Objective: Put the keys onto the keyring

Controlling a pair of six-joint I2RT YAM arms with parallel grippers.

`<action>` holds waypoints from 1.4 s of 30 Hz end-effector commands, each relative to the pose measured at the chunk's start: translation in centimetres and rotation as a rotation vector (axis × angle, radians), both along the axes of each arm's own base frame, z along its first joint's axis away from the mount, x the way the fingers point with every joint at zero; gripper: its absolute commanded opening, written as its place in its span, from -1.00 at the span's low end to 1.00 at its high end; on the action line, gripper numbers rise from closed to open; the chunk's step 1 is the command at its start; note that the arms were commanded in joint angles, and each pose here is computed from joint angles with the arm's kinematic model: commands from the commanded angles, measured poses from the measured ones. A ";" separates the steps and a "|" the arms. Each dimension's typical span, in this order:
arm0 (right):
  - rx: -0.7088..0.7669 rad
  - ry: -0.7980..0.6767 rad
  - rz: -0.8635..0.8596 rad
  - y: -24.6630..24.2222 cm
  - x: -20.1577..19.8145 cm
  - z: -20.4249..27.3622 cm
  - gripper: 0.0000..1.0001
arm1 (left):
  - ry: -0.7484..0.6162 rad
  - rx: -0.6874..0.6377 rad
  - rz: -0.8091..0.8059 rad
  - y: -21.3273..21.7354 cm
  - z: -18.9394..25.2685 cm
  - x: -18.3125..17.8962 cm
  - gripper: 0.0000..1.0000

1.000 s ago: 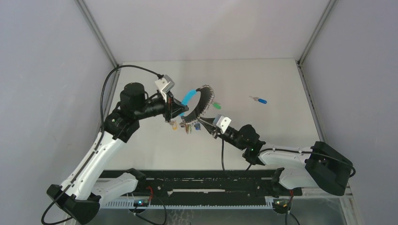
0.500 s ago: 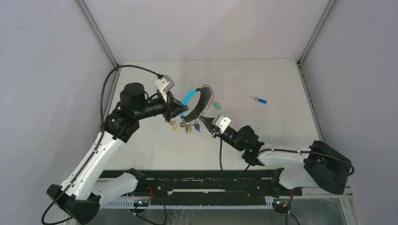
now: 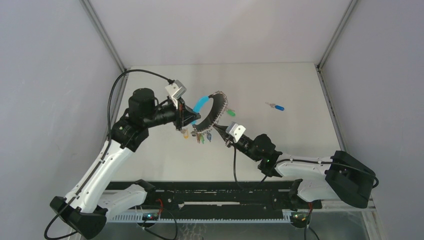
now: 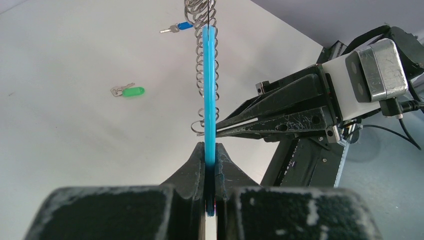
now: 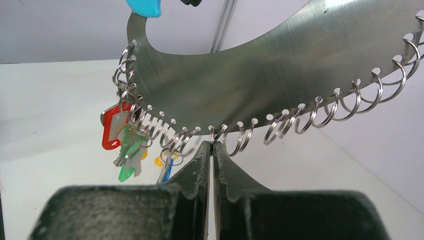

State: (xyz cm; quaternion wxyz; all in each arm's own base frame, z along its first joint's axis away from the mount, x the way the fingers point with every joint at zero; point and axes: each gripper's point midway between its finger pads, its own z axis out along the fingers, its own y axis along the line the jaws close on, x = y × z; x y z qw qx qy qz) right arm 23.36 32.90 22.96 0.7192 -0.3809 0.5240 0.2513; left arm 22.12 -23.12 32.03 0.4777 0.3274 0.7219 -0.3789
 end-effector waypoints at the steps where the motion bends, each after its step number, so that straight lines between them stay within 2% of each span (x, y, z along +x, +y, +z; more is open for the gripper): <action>1: 0.056 -0.058 -0.001 0.1 -0.1 3.3 -1.00 | -0.024 -0.054 0.033 0.0 1.8 0.5 -0.99; 9: 0.009 -0.044 0.035 0.1 -0.9 2.7 -1.00 | 0.082 -0.131 0.145 0.1 0.2 1.5 -1.00; 14: -0.045 0.018 0.029 0.1 -0.6 0.4 -1.00 | 0.157 -0.245 0.187 -0.4 -0.7 1.8 -1.00; 18: -0.043 0.038 0.041 0.0 -0.9 -0.6 -1.00 | 0.250 -0.338 0.208 -1.1 -2.6 2.1 -1.00; 26: -0.117 0.117 0.063 -0.1 -0.1 -5.0 -1.00 | 0.374 -0.441 0.295 -1.0 -8.0 2.9 -1.00; 32: -0.146 0.176 0.033 -1.2 1.0 -7.9 -1.00 | 0.421 -0.473 0.361 -0.5 -12.0 3.2 -0.98; 42: -0.248 0.167 0.024 -2.6 2.7 -11.3 -1.00 | 0.538 -0.472 0.431 -0.4 -17.6 3.6 -0.76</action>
